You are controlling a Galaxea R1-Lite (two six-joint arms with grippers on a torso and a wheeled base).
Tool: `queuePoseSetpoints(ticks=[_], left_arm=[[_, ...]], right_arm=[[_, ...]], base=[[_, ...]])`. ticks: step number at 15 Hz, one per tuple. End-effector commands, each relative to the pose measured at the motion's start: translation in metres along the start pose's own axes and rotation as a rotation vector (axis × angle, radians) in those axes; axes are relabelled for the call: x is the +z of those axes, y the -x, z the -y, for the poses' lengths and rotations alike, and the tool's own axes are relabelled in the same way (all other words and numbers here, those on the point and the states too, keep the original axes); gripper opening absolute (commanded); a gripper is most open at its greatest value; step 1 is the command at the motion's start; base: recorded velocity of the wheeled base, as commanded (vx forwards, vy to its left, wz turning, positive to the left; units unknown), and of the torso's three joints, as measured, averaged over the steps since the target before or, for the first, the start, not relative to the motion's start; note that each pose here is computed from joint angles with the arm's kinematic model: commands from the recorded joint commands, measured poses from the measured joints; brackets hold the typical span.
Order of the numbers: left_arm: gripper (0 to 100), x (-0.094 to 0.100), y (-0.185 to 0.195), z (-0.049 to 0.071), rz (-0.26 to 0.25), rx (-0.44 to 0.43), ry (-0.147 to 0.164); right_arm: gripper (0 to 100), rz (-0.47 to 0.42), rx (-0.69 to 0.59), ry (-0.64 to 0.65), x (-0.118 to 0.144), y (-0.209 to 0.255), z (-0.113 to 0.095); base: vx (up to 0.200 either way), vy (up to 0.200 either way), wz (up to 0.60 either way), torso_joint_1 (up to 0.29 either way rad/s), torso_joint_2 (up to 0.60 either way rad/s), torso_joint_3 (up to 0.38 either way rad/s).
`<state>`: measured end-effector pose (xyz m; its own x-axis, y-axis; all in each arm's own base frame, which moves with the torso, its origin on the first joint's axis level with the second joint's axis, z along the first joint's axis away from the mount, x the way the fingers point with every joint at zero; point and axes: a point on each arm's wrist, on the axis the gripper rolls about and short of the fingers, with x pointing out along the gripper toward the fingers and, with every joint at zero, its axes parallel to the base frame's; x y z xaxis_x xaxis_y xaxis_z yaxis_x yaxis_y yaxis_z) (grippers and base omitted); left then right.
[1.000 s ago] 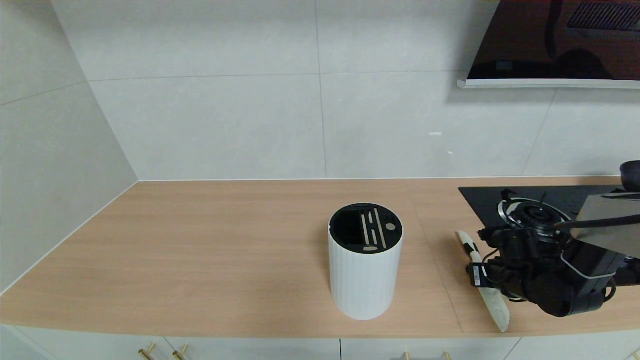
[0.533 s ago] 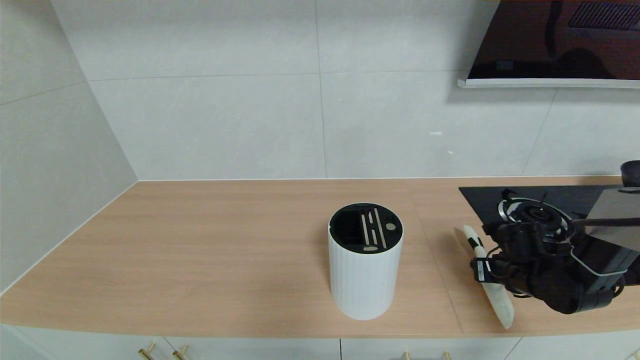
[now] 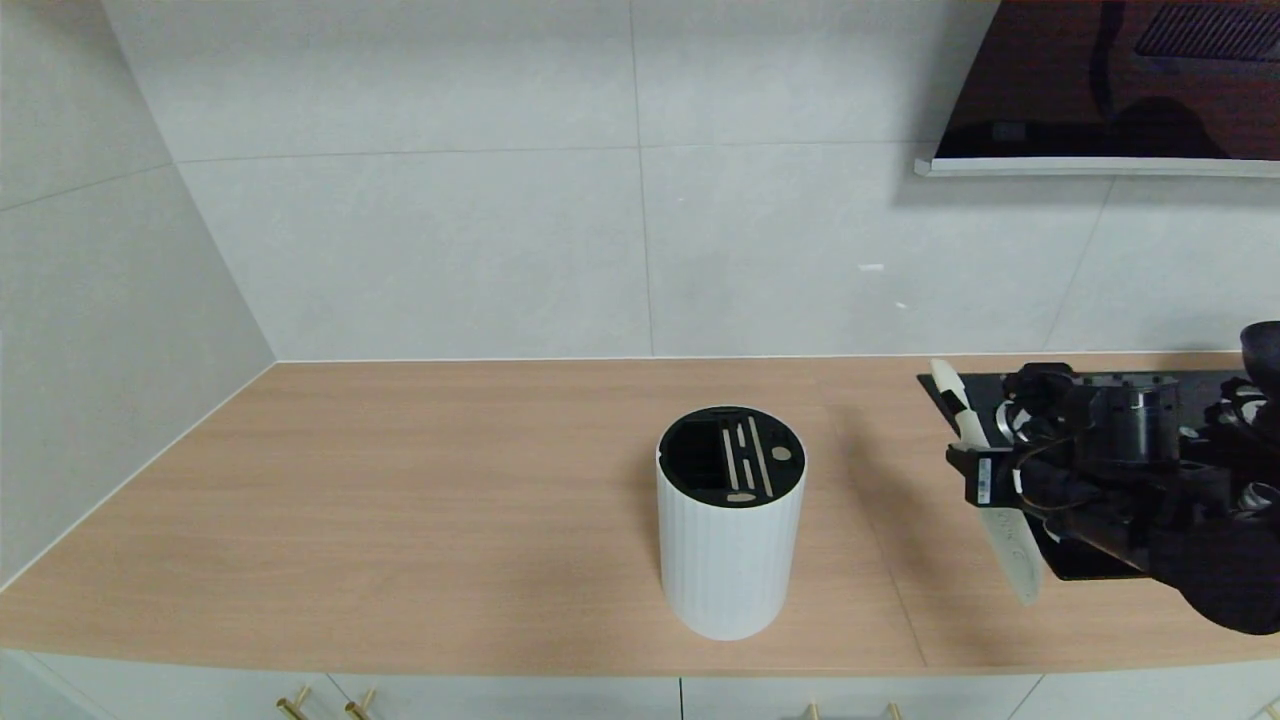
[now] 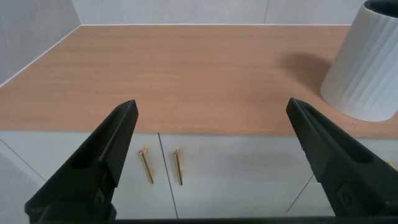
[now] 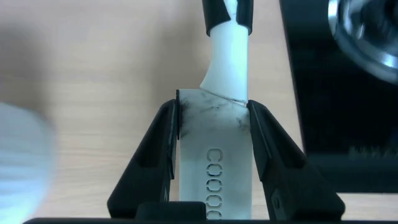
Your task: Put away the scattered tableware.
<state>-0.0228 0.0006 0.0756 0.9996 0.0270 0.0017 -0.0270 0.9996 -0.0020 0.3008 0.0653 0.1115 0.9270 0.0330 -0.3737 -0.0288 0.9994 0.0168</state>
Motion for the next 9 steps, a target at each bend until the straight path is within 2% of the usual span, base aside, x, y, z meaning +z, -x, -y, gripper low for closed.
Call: queuePoseSetpoints(ticks=[1, 4, 5, 7, 8, 9], left_arm=[[100, 0.0, 0.0, 0.0, 0.0, 0.001, 0.0], [100, 0.004, 0.001, 0.0, 0.017, 0.002, -0.02], [100, 0.018, 0.005, 0.0, 0.054, -0.011, -0.025], [100, 0.058, 0.007, 0.002, 0.014, -0.12, -0.03], [100, 0.082, -0.001, 0.004, -0.058, -0.215, -0.029], [100, 0.104, -0.014, 0.006, -0.106, -0.303, -0.023]], right_arm=[[0, 0.102, 0.057, -0.002, 0.025, 0.039, -0.011], [0, 0.176, 0.115, 0.002, 0.047, 0.072, -0.022], [0, 0.204, 0.137, 0.001, 0.058, 0.079, -0.027], [0, 0.229, 0.17, 0.001, 0.076, 0.082, -0.035], [0, 0.241, 0.199, 0.005, 0.084, 0.083, -0.043], [0, 0.251, 0.215, 0.006, 0.09, 0.082, -0.049]], base=[[0.0, 0.0, 0.0, 0.0, 0.0, 0.0], [0.0, 0.0, 0.0, 0.0, 0.0, 0.0], [0.0, 0.0, 0.0, 0.0, 0.0, 0.0], [0.0, 0.0, 0.0, 0.0, 0.0, 0.0], [0.0, 0.0, 0.0, 0.0, 0.0, 0.0], [0.0, 0.0, 0.0, 0.0, 0.0, 0.0]])
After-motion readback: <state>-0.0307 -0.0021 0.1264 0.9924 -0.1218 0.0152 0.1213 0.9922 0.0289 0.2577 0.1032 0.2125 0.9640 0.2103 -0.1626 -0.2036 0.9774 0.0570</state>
